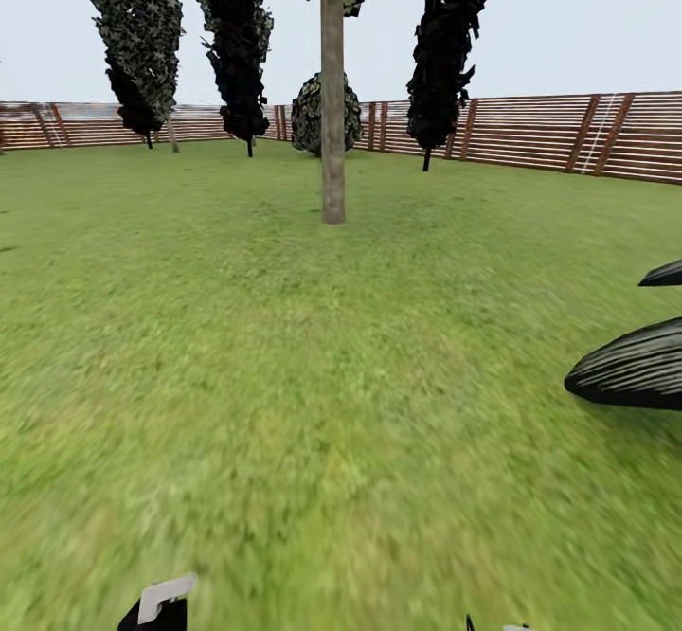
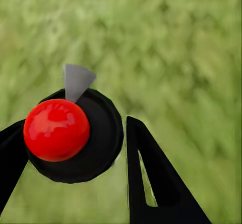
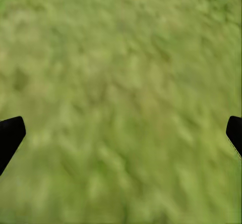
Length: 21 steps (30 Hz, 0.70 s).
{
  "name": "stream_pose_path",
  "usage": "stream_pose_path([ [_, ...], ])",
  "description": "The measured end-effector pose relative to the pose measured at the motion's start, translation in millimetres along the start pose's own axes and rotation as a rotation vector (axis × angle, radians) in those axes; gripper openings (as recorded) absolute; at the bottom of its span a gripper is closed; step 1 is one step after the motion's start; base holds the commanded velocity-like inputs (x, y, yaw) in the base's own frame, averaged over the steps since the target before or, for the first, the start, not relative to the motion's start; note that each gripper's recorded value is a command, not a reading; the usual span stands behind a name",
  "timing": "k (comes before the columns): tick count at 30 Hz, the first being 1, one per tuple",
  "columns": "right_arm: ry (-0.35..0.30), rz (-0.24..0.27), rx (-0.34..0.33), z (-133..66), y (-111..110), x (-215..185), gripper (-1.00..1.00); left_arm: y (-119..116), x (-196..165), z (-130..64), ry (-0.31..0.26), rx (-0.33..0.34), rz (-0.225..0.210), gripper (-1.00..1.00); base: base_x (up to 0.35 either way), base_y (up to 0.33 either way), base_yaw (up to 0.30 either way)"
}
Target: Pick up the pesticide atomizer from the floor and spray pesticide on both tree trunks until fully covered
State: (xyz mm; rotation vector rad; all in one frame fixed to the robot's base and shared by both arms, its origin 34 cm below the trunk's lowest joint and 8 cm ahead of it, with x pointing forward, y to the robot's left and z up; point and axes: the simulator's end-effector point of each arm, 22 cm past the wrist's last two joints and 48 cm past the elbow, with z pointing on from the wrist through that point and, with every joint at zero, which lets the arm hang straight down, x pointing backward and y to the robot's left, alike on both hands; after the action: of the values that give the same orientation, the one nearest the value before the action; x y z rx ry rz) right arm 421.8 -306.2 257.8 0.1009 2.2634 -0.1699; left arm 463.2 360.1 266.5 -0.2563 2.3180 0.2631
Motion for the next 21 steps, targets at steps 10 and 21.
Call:
stream_pose_path([
  [10,0.0,0.0,0.0,0.1,0.0,-0.2,1.0,-0.2,0.0,0.0,0.0,0.001,0.0,-1.0,0.334,0.0,0.0],
  [21,0.0,0.0,0.0,0.0,0.1,-0.1,1.0,0.0,0.0,0.0,0.0,0.0,0.0,-1.0,0.334,0.0,0.0],
])
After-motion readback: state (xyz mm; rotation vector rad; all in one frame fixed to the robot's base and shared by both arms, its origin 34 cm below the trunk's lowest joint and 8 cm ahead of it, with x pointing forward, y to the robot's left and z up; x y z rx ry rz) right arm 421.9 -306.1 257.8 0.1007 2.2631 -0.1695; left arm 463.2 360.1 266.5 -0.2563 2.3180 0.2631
